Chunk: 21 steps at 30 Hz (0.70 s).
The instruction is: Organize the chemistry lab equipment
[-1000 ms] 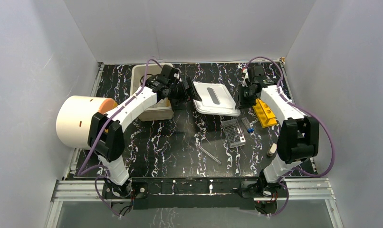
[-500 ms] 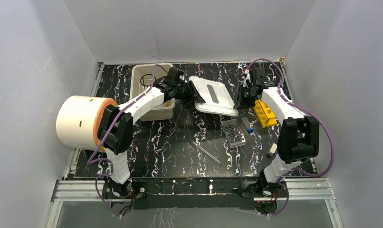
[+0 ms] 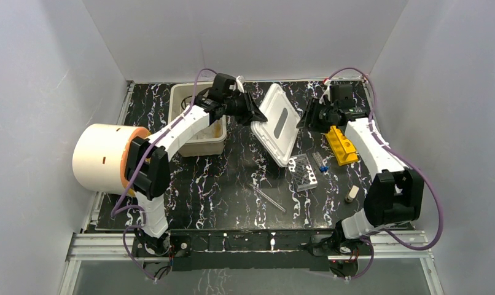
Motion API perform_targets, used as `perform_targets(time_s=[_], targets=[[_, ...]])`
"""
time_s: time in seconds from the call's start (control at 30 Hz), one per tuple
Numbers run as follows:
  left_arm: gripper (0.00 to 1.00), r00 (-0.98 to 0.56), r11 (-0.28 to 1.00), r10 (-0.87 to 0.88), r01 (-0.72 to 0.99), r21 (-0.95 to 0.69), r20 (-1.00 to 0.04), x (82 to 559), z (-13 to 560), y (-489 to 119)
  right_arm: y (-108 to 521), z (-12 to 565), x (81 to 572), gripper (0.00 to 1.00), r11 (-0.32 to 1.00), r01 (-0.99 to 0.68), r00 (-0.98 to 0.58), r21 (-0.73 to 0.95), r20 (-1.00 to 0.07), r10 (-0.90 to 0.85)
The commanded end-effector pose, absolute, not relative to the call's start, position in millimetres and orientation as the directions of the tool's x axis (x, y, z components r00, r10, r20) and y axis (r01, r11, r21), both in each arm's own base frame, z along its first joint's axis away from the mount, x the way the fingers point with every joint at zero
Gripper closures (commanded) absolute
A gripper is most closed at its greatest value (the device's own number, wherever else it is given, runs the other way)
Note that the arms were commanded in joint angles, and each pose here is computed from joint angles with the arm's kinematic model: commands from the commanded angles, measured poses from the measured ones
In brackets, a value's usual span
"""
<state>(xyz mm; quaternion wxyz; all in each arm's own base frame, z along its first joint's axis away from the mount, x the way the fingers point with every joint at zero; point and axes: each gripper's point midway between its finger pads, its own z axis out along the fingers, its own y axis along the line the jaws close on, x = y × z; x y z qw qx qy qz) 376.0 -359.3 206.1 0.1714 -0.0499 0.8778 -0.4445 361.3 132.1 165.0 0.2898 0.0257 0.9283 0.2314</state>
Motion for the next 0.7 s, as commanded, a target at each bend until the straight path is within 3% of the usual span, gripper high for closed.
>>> perform_targets(time_s=[0.0,0.13,0.33,0.67], targets=[[1.00,-0.907,0.489,-0.195,0.240,-0.839,-0.373,375,278,-338,139,236,382,0.40,0.853,-0.151,-0.706,0.499,-0.659,0.261],[1.00,-0.883,0.428,-0.245,0.272,-0.862,-0.400,381,316,-308,147,277,379,0.26,0.804,-0.188,-0.645,0.565,-0.688,0.333],[1.00,-0.831,0.393,-0.355,0.283,-0.875,-0.428,383,366,-266,171,318,369,0.22,0.634,-0.237,-0.623,0.736,-0.616,0.482],[1.00,-0.661,0.589,-0.533,0.159,-0.792,-0.529,394,377,-169,198,318,372,0.22,0.556,-0.287,-0.668,0.780,-0.579,0.467]])
